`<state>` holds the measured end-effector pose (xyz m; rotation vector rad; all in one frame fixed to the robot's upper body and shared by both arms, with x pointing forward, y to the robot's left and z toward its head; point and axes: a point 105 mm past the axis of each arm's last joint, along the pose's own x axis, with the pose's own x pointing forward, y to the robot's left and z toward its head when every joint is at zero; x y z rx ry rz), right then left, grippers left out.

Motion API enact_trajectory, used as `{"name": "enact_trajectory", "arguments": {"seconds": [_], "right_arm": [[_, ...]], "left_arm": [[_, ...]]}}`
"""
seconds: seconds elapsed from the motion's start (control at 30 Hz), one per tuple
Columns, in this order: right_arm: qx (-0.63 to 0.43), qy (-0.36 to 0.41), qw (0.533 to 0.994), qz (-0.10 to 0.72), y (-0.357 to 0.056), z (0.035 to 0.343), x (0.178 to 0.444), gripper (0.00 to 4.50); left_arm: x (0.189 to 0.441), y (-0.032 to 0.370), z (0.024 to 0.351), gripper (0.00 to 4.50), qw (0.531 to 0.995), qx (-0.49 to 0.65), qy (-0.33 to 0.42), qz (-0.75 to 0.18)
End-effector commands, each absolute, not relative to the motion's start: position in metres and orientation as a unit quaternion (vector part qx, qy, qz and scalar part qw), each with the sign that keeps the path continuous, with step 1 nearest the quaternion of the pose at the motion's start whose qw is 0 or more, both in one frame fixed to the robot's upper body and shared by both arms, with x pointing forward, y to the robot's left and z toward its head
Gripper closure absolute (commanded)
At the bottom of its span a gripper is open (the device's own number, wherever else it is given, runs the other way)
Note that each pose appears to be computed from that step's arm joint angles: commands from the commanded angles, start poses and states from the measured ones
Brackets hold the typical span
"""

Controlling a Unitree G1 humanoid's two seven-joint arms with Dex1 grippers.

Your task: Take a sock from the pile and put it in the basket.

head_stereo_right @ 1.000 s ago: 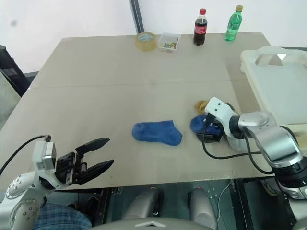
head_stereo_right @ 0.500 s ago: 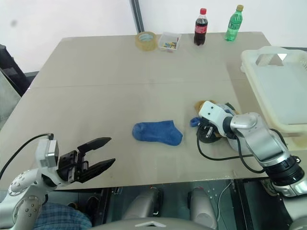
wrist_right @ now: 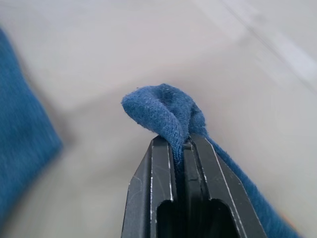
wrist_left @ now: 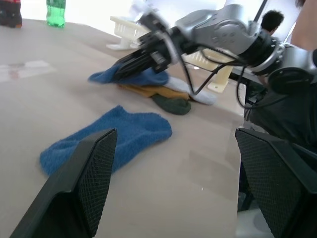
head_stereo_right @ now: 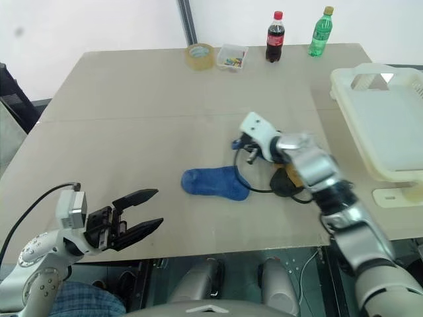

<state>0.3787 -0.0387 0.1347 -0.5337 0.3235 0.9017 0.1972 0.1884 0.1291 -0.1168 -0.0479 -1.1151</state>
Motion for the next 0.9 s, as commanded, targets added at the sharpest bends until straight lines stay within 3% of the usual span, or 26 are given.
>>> {"name": "enact_trajectory", "arguments": {"seconds": [0.03,0.07,0.17,0.3,0.4,0.63,0.9], "right_arm": [[-0.251,0.128,0.86,0.425,-0.003,0.143,0.392,4.47],[-0.237,0.127,0.863,0.428,0.01,0.143,0.395,4.47],[-0.242,0.114,0.852,0.45,0.04,0.143,0.397,3.6],[-0.22,0.078,0.856,0.462,0.058,0.16,0.398,1.74],[-0.205,0.071,0.86,0.462,0.047,0.172,0.393,0.33],[-0.193,0.089,0.866,0.452,-0.007,0.189,0.363,0.33],[-0.202,0.158,0.899,0.355,-0.084,0.154,0.354,0.33]], "left_arm": [[0.196,0.187,0.137,0.36,0.846,-0.043,-0.034,-0.53],[0.196,0.186,0.139,0.36,0.847,-0.043,-0.035,-0.529],[0.196,0.183,0.142,0.36,0.85,-0.042,-0.039,-0.524],[0.197,0.182,0.145,0.36,0.853,-0.041,-0.043,-0.518],[0.201,0.183,0.145,0.36,0.858,-0.037,-0.034,-0.512],[0.247,0.203,0.151,0.36,0.889,-0.034,-0.032,-0.455],[0.34,0.17,0.15,0.36,0.913,0.019,-0.01,-0.406]]}}
